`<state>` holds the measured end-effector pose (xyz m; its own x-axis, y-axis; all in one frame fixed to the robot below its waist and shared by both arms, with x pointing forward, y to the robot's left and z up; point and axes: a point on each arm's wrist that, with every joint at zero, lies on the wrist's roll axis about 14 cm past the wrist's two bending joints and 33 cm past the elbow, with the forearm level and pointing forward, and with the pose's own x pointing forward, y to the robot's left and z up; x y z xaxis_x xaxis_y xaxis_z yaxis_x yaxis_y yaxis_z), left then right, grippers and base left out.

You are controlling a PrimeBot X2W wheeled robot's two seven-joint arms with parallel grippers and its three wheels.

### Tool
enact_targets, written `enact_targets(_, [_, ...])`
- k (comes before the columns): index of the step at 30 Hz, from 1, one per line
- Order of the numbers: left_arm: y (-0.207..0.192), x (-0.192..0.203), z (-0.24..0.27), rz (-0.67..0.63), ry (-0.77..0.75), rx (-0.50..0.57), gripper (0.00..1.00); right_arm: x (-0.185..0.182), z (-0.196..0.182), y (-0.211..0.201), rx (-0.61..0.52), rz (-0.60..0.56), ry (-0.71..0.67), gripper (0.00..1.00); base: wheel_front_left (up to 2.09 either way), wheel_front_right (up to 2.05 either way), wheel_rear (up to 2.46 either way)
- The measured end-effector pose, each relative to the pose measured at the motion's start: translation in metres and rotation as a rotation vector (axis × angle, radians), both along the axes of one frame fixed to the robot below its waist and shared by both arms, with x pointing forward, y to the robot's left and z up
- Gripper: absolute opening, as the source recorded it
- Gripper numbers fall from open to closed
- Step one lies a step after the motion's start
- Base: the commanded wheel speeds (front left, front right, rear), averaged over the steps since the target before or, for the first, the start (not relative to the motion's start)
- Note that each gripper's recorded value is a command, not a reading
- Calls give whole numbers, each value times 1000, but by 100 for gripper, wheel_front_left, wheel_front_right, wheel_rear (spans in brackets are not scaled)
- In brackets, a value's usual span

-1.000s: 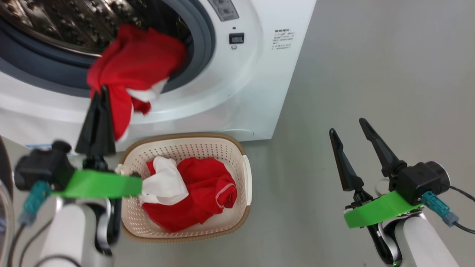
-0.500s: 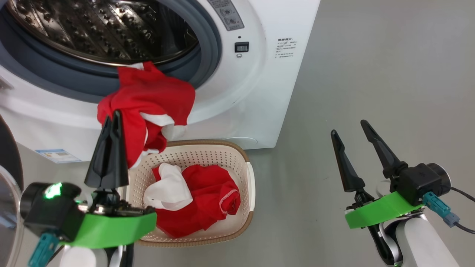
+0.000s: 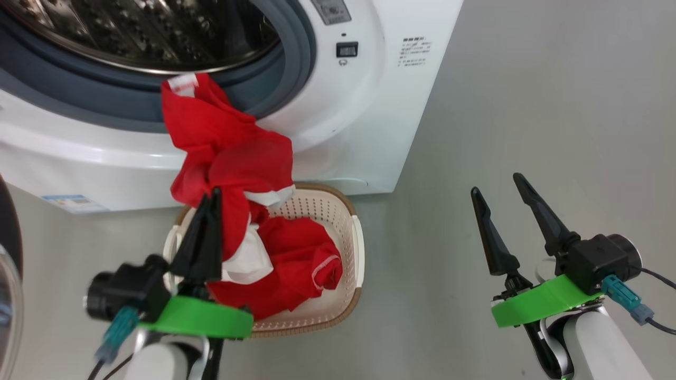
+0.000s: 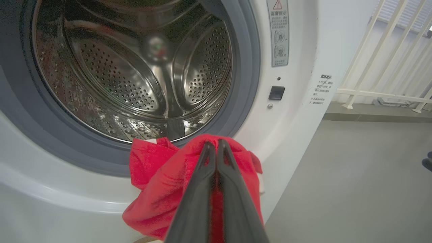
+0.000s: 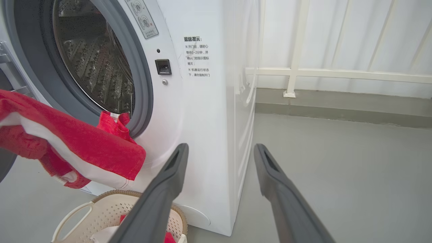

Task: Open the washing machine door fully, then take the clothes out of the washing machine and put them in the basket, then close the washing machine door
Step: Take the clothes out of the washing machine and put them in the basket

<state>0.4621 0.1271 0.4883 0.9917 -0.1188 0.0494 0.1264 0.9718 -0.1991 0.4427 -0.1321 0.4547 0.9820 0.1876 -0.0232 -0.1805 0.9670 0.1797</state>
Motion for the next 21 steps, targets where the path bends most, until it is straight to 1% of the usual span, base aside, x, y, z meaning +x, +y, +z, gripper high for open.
enact_targets(7, [-10, 19, -61, -25, 182, 10, 0, 7, -13, 0, -5, 5, 27, 100, 0, 0, 0])
enact_targets(14, [-11, 16, -132, -9, 405, 6, 0, 12, -26, -1, 2, 6, 56, 100, 0, 0, 0])
enact_targets(21, [-12, 10, -185, 23, 596, -47, 0, 19, -34, 0, 4, 14, 71, 100, 0, 0, 0])
